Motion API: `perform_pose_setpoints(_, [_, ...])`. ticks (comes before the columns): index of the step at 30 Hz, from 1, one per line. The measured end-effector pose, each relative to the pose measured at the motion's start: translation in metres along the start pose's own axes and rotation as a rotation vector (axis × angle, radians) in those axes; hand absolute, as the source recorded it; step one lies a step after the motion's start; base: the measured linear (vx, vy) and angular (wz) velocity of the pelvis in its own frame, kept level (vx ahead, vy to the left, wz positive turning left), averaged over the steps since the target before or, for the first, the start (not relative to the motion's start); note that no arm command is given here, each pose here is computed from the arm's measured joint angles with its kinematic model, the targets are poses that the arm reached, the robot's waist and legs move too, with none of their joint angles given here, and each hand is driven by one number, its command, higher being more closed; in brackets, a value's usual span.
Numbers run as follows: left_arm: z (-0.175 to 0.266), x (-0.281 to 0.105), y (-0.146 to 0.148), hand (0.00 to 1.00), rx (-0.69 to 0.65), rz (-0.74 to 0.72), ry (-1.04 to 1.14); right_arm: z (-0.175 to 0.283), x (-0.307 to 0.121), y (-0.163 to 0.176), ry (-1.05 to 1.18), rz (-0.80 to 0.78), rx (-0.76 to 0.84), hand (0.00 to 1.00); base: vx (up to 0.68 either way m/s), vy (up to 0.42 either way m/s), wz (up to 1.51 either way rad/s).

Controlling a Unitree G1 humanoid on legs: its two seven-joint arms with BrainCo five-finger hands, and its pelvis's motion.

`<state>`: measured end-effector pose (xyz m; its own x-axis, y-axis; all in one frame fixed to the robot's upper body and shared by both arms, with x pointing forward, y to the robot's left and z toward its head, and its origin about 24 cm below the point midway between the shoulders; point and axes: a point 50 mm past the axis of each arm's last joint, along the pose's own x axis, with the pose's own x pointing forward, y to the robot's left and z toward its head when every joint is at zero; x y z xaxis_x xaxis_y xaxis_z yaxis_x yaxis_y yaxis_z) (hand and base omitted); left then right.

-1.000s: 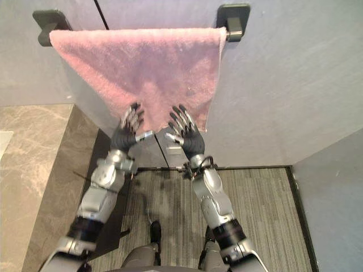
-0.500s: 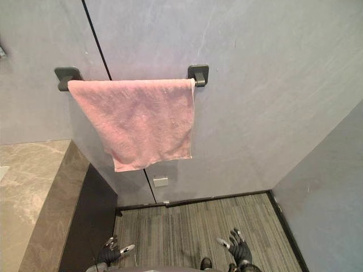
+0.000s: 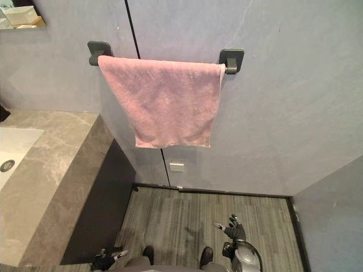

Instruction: Organize washtable

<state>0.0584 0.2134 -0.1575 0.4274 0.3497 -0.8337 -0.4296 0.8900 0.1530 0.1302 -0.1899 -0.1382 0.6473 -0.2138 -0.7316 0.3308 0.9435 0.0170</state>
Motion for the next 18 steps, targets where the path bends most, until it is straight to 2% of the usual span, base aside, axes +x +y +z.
perform_pose_setpoints(3, [-0.004,-0.002,-0.012,0.00,-0.028,-0.024,0.014,-0.013,-0.007,-0.016,0.034,-0.059,0.032,0.00,-0.09,0.151,-0.13])
perform_pose_setpoints(6, [0.004,-0.002,-0.037,0.00,-0.002,-0.114,-0.010,-0.023,-0.009,-0.021,0.084,-0.104,0.101,0.00,-0.21,0.185,-0.11])
perform_pose_setpoints(11, [0.020,0.003,-0.036,0.00,0.100,-0.157,-0.061,-0.033,-0.015,-0.014,0.120,-0.097,0.109,0.00,-0.35,0.153,-0.32])
perform_pose_setpoints(14, [0.019,0.001,-0.042,0.00,0.080,-0.170,-0.064,-0.017,-0.009,-0.020,0.066,-0.094,0.095,0.00,-0.40,0.011,-0.31])
perform_pose_setpoints(18, [0.013,0.000,-0.030,0.00,0.075,-0.136,-0.052,-0.033,-0.018,-0.020,0.103,-0.090,0.109,0.00,-0.23,-0.161,0.62])
